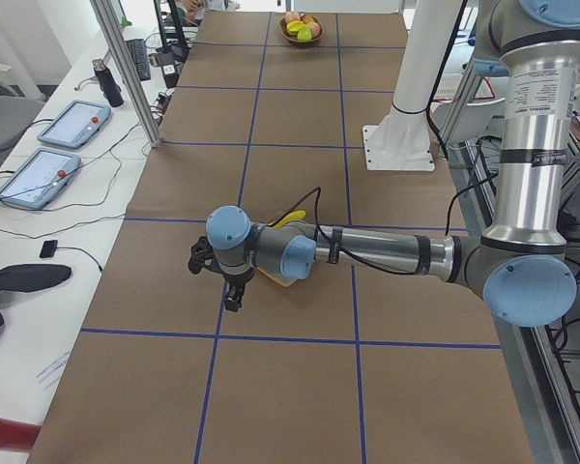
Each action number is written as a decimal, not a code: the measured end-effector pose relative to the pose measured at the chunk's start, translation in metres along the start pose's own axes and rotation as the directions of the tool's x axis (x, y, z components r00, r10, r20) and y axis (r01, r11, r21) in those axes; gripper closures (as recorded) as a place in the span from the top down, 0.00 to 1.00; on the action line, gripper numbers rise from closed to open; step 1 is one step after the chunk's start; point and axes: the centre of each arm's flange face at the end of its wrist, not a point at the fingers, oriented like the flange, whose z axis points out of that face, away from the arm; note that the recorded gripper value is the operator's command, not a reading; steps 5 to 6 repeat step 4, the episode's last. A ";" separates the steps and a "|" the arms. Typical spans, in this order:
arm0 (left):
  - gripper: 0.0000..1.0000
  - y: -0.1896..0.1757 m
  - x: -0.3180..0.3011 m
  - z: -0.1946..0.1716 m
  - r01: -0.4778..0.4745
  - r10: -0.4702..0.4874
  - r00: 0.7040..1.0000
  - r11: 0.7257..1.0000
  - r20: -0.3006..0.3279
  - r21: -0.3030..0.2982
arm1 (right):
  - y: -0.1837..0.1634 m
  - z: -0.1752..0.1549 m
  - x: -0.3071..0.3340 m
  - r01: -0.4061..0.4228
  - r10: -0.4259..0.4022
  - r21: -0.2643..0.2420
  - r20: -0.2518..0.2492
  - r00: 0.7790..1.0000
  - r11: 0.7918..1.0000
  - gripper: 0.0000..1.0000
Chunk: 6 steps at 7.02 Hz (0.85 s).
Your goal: Transfer all bananas from basket to plate
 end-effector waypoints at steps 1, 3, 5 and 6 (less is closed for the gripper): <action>1.00 0.001 0.001 -0.001 0.001 -0.001 1.000 1.000 -0.002 0.001 | -0.001 -0.001 -0.001 0.001 -0.001 0.001 0.001 1.000 1.000 1.00; 1.00 0.002 0.003 -0.004 -0.001 0.001 1.000 1.000 -0.003 0.005 | 0.001 -0.005 -0.002 0.001 -0.001 0.008 -0.001 1.000 1.000 1.00; 1.00 0.003 0.003 -0.005 -0.002 0.002 1.000 1.000 -0.003 0.007 | 0.001 -0.008 -0.001 -0.001 0.001 0.013 -0.002 1.000 1.000 1.00; 1.00 0.003 0.003 -0.005 -0.002 0.002 1.000 1.000 -0.003 0.007 | 0.001 -0.008 -0.001 -0.001 0.001 0.013 -0.002 1.000 1.000 1.00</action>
